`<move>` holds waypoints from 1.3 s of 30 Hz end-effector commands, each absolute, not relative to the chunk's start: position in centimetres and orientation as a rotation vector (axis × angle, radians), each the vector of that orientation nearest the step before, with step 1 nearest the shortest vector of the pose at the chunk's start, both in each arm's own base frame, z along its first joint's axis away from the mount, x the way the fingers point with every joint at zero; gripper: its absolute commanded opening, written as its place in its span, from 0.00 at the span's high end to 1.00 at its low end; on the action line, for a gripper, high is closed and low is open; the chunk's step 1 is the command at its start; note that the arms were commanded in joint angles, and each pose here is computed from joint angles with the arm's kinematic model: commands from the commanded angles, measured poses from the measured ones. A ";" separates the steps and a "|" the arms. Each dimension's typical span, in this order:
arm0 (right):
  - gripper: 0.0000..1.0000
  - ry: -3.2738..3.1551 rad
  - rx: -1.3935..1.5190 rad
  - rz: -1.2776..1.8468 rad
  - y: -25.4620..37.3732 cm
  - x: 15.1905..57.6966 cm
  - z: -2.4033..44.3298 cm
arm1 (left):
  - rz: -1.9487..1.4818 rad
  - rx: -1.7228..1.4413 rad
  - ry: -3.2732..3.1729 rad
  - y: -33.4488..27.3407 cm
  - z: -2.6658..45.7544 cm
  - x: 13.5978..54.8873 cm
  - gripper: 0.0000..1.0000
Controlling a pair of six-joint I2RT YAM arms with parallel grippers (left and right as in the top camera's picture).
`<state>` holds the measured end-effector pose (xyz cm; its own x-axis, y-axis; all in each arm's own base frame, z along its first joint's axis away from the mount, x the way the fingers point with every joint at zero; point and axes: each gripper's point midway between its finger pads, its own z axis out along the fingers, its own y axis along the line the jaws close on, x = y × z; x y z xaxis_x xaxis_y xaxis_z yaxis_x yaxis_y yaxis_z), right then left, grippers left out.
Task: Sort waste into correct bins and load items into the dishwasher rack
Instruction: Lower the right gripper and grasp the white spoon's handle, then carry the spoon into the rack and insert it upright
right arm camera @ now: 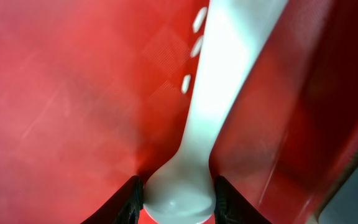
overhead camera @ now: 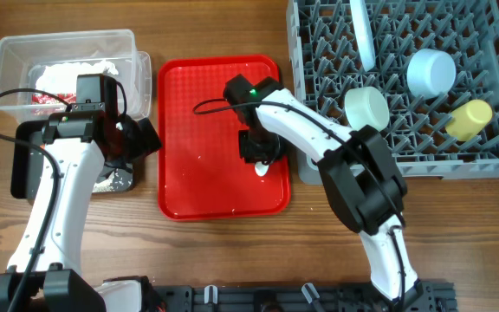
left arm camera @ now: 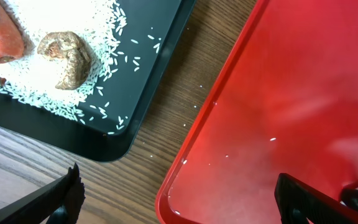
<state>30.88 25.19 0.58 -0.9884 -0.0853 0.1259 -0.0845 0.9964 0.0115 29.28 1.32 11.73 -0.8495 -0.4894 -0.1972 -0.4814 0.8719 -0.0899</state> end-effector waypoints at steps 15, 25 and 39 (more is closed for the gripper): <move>0.64 -3.295 0.416 -0.215 18.7 34.1 15.8 | -0.030 -0.732 2.842 1.5 11.3 29.1 0.00; 0.64 -3.222 0.463 -0.123 12.6 33.9 16.0 | -0.030 -0.732 2.842 1.5 11.3 29.1 0.00; 0.63 -3.162 0.440 -0.101 12.0 32.7 11.6 | -0.030 -0.732 2.842 1.5 11.3 29.1 0.00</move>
<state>33.33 12.49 12.73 -0.9639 -0.2542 -0.0788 -0.2597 0.9631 0.0708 29.29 1.33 11.73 -0.8493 -0.4894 -0.1977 -0.4815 0.8719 -0.0898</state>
